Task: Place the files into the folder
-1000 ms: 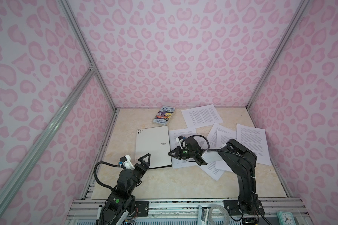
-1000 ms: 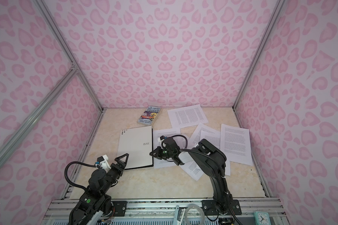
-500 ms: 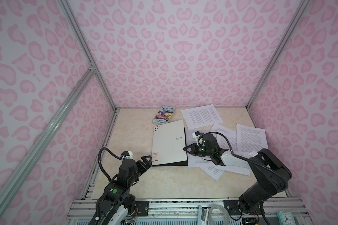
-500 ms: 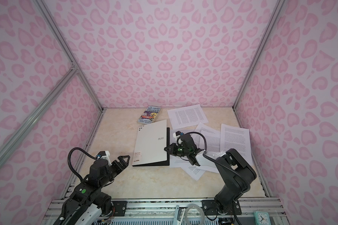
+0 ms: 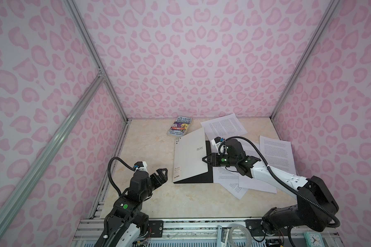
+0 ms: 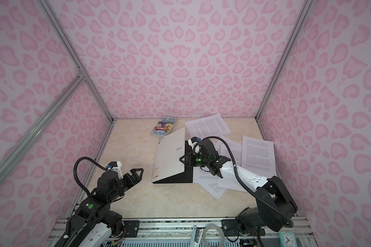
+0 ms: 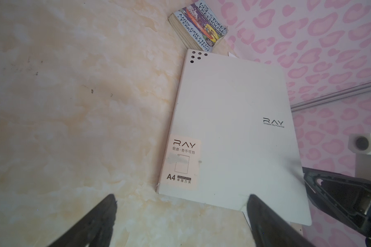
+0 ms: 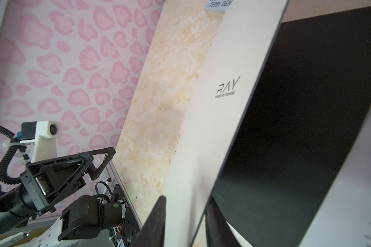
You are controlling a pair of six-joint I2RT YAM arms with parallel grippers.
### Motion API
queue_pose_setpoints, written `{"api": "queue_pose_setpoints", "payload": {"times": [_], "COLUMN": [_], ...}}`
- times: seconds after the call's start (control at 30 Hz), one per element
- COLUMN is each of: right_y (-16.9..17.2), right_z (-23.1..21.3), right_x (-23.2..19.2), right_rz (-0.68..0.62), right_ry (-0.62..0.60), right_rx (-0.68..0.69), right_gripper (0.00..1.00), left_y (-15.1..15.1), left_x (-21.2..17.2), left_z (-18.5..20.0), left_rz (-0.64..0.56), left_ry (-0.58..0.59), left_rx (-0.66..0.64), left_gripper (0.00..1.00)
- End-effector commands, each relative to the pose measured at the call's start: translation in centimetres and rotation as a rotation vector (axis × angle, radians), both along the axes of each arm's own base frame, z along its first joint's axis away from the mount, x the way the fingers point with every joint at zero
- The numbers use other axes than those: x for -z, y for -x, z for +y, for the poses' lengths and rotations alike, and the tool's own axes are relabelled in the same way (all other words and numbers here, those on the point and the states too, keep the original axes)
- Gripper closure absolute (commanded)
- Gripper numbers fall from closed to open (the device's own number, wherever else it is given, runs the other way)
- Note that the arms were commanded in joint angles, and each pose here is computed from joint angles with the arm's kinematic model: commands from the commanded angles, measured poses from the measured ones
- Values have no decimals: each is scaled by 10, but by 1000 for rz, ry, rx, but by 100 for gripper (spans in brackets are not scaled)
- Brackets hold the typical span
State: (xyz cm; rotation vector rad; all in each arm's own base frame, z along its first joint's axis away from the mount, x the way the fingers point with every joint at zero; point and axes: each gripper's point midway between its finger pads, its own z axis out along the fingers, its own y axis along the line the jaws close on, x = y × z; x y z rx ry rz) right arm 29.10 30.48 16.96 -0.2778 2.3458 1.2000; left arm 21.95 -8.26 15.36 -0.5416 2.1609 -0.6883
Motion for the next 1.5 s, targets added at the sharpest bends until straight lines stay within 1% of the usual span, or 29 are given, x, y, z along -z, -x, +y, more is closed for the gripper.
{"api": "queue_pose_setpoints", "payload": {"times": [0.0,0.07,0.17,0.27,0.33,0.4,0.43,0.47,0.5,0.6,0.67,0.73,0.77,0.87,0.9,0.97,1.0,1.03,1.1,1.17,1.23,1.27,1.3,1.37,1.4,1.47], "right_y": [2,1,-6,-11,-14,-10,-9,-7,-5,2,1,-5,-8,-19,-22,-28,-32,-37,-48,-59,-66,-69,-68,-69,-69,-65], "right_z": [25,42,69,108,144,187,210,230,255,310,324,323,318,292,282,260,244,230,197,162,132,123,113,104,101,101], "right_x": [-12,-24,-50,-70,-85,-85,-82,-69,-65,-33,-27,-28,-26,-13,0,7,6,-5,-6,-1,10,12,25,35,39,49], "right_rz": [-21,-55,-112,-141,-167,-179,-183,-181,-197,-213,-223,-225,-219,-225,-221,-250,-272,-296,-286,-284,-277,-265,-227,-175,-163,-152], "right_ry": [-33,-13,-4,1,-10,-15,-16,-7,-6,65,71,57,72,216,273,325,330,299,279,327,339,317,294,224,212,235], "right_rx": [-60,-80,-96,-147,-188,-249,-275,-303,-333,-403,-410,-396,-390,-371,-373,-343,-299,-253,-176,-106,-41,-11,-4,5,9,13], "right_gripper": [57,52,42,35,30,25,18,5,2,2,2,2,2,2,2,2,2,2,2,2,2,2,2,2,2,8], "left_y": [-1,-1,0,4,10,18,23,28,33,43,48,51,51,45,40,28,22,14,1,-14,-31,-38,-48,-62,-70,-81], "left_x": [-15,-27,-56,-94,-122,-147,-158,-167,-175,-182,-183,-182,-180,-167,-159,-139,-128,-118,-102,-86,-65,-55,-44,-22,-11,8], "left_z": [-1,0,3,8,16,25,30,36,41,48,54,57,57,51,46,39,34,28,18,6,-6,-9,-13,-15,-13,-4], "left_rz": [-33,-43,-78,-132,-176,-222,-248,-272,-296,-343,-346,-348,-343,-312,-293,-242,-216,-192,-155,-122,-58,-30,4,69,88,121], "left_ry": [-21,-35,-51,-63,-67,-66,-62,-57,-44,3,-2,-22,-32,-59,-70,-89,-94,-94,-82,-67,-51,-44,-33,6,23,39], "left_rx": [26,30,31,24,-2,-35,-55,-77,-101,-139,-158,-161,-156,-126,-107,-84,-70,-55,-29,-5,24,32,39,41,34,1], "left_gripper": [4,4,4,4,3,4,3,3,3,4,4,3,3,3,4,3,3,4,4,4,3,4,3,3,3,3]}}
